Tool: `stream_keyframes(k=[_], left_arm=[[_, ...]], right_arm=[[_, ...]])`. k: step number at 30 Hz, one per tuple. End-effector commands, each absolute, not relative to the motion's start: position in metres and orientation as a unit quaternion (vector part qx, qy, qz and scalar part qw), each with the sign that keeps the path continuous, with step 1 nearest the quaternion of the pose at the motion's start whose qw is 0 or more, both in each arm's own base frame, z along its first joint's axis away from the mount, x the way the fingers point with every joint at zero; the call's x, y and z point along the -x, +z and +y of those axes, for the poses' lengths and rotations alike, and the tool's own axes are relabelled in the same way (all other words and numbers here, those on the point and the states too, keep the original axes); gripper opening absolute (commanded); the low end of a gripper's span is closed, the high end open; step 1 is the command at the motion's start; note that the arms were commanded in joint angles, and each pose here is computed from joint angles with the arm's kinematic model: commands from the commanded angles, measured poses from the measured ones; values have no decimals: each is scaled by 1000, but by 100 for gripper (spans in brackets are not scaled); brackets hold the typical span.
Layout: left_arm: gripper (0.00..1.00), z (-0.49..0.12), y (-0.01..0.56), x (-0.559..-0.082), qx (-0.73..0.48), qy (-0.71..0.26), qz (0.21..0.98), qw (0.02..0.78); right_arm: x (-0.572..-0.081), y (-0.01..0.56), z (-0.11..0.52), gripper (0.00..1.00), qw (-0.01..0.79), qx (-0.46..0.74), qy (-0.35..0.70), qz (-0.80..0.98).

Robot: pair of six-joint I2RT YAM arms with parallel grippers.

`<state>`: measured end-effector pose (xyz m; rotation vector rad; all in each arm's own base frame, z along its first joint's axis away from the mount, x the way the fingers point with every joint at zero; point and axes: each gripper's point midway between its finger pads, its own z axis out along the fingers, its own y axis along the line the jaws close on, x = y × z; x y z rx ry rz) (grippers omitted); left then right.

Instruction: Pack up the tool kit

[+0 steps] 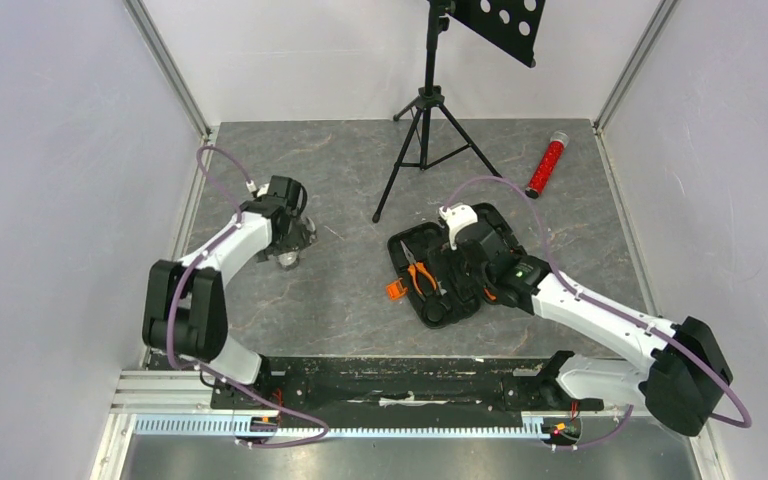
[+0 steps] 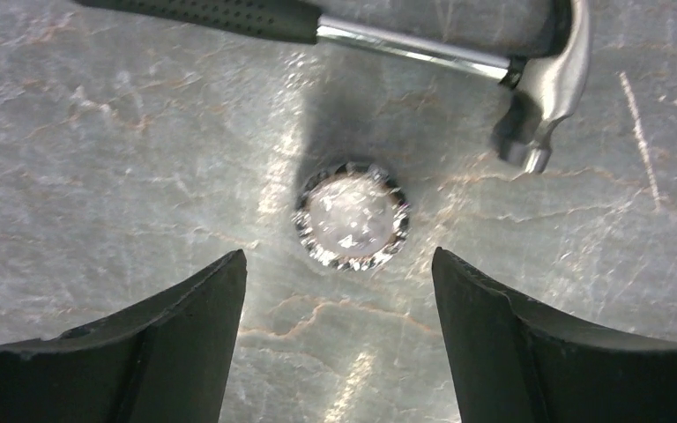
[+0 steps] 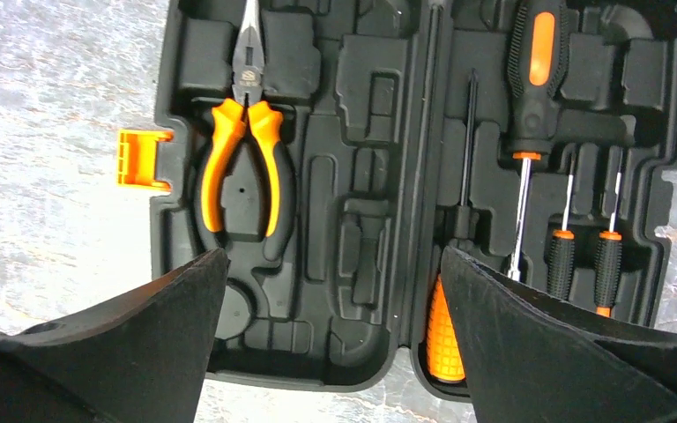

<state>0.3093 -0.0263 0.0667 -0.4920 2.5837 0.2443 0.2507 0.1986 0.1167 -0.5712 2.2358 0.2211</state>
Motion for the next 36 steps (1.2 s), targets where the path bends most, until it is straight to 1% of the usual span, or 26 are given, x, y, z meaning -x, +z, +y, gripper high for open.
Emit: stream_keyframes(k=[1,5,9,12,17,21,22,28,30,32,34,36], left_arm=[[84,-41,71,-340,205,53,943,255],[84,-48,52,-343,207,37,951,225],[80,-42,33,-335,221,40,955,194],[78,-37,30,-333,231,49,952,192],[77,-33,26,-330,237,58,952,185],[76,-35,38,-334,234,46,950,203],[74,-35,41,-335,233,44,949,209],[50,-38,52,-334,236,24,945,224],[47,-38,51,-332,236,25,946,223],[48,-36,55,-331,237,31,945,224],[57,-32,61,-331,238,38,942,234],[69,-28,67,-333,239,45,938,246]], right_arm=[[-261,132,197,94,441,201,101,869],[-261,131,190,95,445,195,102,868],[-262,133,185,96,451,186,105,867],[-262,134,184,96,452,183,111,866],[-262,134,184,96,453,178,118,866],[-261,132,183,96,451,176,120,867],[-261,132,182,96,451,176,119,867],[-261,131,185,96,449,175,128,867],[-261,131,186,96,448,175,130,867],[-261,132,186,96,448,175,131,867],[-261,132,186,96,449,174,133,866],[-260,132,186,97,449,174,133,866]])
